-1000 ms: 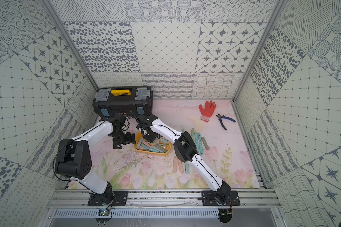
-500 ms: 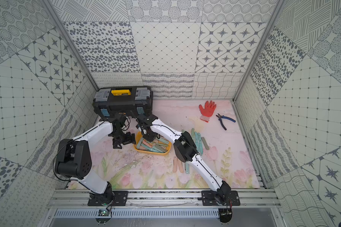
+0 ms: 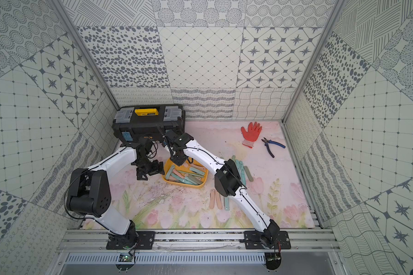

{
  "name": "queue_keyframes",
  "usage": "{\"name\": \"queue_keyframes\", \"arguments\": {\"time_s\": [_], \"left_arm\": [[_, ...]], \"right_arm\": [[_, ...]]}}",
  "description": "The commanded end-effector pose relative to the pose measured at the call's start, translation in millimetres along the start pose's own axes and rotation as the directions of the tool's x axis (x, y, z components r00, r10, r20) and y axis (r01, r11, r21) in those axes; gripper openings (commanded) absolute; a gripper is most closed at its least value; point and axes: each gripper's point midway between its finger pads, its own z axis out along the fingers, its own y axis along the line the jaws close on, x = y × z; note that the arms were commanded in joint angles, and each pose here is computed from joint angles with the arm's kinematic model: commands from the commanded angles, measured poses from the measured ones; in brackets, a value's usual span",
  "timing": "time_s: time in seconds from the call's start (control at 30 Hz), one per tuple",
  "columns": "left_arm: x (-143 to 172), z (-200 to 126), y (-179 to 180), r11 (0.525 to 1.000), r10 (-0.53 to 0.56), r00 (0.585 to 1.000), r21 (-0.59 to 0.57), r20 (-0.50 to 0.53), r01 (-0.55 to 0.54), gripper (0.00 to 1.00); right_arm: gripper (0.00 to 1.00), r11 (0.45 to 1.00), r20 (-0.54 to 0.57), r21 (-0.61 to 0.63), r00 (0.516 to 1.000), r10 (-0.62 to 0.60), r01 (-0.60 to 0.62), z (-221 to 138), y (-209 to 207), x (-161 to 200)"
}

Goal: Take the fruit knife out of the storage box
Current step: Pick up the fruit knife from the storage box.

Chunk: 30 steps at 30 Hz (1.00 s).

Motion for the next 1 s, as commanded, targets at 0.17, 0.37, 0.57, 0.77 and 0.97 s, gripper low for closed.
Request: {"name": "queue_keyframes", "arguments": {"time_s": [0.17,0.37,0.57,0.77,0.97], "left_arm": [[4,-7,3,1.000,-0.016,1.000,-0.021,-0.007,0.016,0.94],[4,-7,2,1.000,-0.017,1.000,-0.015,-0.004,0.017,0.94],[4,-7,2,1.000,-0.016,1.000,-0.013,-0.008,0.016,0.94],[5,-7,1,1.000,-0.018,1.000,-0.008,-0.010,0.018,0.94],[4,-8,0,1.000,-0.016,1.000,-0.001,-0.003,0.016,0.94]], "right_arm": [[0.18,0.991,0.071,0.067,0.991,0.112,-0.117,-64,-18,-7],[0.20,0.965,0.119,0.109,0.967,0.225,-0.238,-105,-27,17],[0.19,0.917,0.138,0.134,0.924,0.358,-0.375,-133,-32,70],[0.17,0.834,0.124,0.159,0.848,0.515,-0.529,-143,-31,151],[0.17,0.711,0.097,0.222,0.741,0.664,-0.667,-136,-27,243]]}}
